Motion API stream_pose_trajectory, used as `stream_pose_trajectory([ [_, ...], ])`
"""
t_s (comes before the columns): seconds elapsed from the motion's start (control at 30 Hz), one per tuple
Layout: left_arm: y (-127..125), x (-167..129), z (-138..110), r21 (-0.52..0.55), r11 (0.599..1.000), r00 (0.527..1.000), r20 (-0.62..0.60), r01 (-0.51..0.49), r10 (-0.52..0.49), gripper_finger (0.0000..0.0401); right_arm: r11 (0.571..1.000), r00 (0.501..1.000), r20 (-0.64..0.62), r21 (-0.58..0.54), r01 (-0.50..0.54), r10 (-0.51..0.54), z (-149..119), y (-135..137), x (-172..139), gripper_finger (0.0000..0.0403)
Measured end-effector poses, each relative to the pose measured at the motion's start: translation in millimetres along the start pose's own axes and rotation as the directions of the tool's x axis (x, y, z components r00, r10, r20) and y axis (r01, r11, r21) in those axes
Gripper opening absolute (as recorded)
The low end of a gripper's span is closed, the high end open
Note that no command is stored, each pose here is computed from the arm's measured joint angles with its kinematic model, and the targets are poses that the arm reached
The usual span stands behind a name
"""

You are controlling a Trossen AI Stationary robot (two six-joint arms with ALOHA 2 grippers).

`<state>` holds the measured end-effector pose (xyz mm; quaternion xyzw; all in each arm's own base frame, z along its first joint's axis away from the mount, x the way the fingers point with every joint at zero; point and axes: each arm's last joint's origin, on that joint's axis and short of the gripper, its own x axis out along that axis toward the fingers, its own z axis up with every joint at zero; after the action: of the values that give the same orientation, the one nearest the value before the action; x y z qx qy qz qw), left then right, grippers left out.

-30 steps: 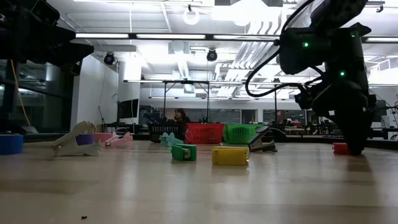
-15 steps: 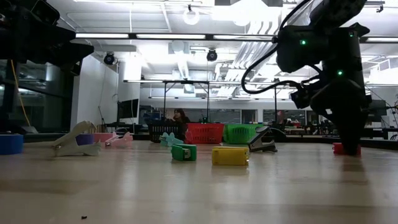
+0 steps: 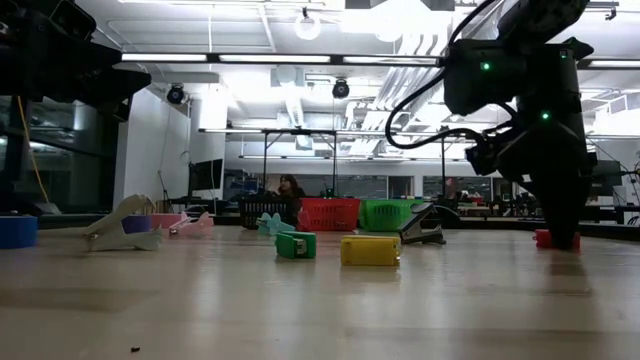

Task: Pick and place Stapler, Stapler remover, tape
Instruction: Put the middle right small red stapler into the red bin

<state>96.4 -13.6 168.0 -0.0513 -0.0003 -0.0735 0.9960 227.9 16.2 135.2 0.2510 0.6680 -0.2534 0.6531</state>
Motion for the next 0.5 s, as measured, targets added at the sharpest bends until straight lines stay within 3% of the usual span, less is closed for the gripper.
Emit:
stream_pose_trajectory([
  [0.3,0.0,0.0,0.0,0.0,1.0,1.0,0.001,0.0,0.0,0.0211,1.0,1.0,0.006,-0.015,-0.009,0.009,0.9,1.0,-0.5,0.0055],
  [0.5,0.0,0.0,0.0,0.0,1.0,1.0,0.0,0.0,0.0,0.0211,0.999,1.0,0.029,-0.043,-0.008,0.01,6.4,6.0,-9.9,0.0053],
])
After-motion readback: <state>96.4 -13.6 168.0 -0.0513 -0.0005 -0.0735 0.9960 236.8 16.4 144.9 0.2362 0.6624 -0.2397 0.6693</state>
